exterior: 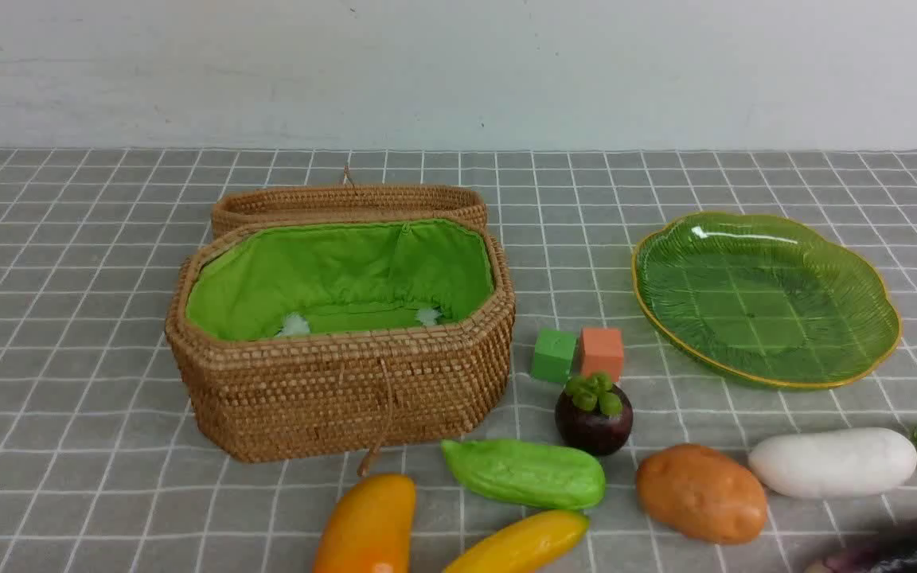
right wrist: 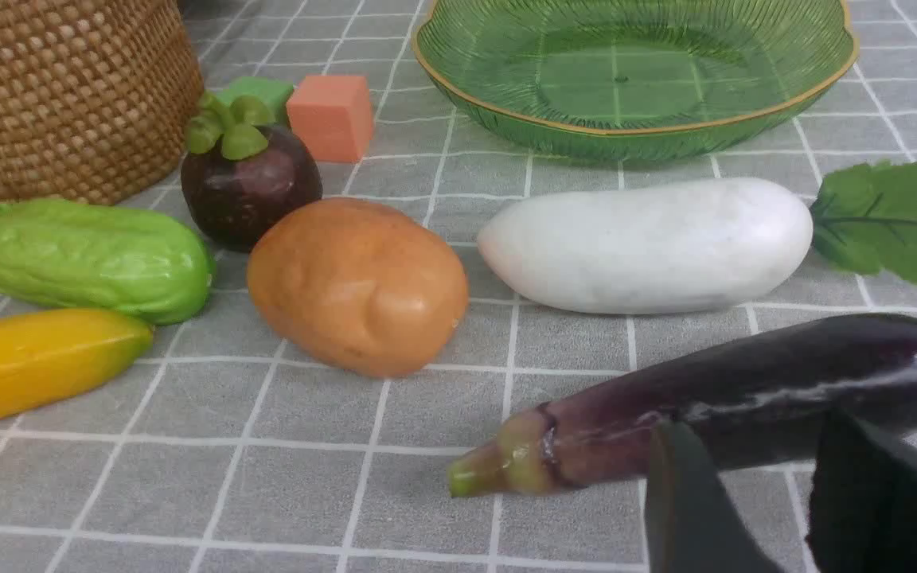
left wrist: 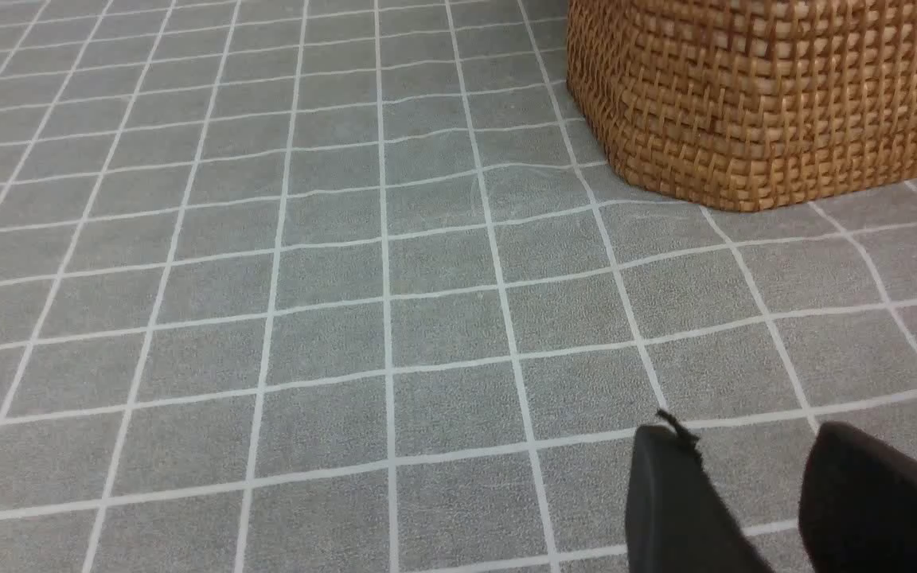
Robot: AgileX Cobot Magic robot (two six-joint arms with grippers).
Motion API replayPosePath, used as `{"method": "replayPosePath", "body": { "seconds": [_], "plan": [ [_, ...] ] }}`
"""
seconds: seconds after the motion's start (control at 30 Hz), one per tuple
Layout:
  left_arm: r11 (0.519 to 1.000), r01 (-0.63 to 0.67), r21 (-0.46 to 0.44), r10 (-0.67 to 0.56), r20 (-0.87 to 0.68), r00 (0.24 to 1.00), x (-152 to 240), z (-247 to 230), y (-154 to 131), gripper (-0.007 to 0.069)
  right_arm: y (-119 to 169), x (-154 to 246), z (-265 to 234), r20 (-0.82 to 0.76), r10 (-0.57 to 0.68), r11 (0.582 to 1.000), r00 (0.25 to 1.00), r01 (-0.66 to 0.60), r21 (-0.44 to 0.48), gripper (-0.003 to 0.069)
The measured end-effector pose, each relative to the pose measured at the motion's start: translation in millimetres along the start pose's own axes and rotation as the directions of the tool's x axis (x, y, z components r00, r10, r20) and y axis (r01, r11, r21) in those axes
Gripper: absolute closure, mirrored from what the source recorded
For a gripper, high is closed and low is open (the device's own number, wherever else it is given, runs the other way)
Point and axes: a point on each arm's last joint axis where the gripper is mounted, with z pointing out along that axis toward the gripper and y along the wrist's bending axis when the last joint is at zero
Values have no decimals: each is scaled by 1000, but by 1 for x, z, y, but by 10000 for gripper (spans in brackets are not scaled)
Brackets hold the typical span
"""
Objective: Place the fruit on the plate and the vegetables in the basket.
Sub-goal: Grab the mango with your left arm and place it on the right plate
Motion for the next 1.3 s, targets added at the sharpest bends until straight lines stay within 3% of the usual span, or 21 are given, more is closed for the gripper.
{"method": "replayPosePath", "body": {
  "seconds": [0.87,1.17,1.23,1.3],
  "plan": [
    [999,-40,-14,40,8,999,-1,0,1,386,0,0,0,0,0,1000,1000,0,0,418],
    [988,-148,-34,151,325,934,-29,-5,-2,386,0,0,0,0,0,1000,1000,0,0,418],
    [992,-129,-17,124,417,900,-38,-8,-4,386,0,0,0,0,0,1000,1000,0,0,418],
    [999,-42,31,23,463,886,-42,-10,-4,386,0,0,0,0,0,1000,1000,0,0,418]
  ]
}}
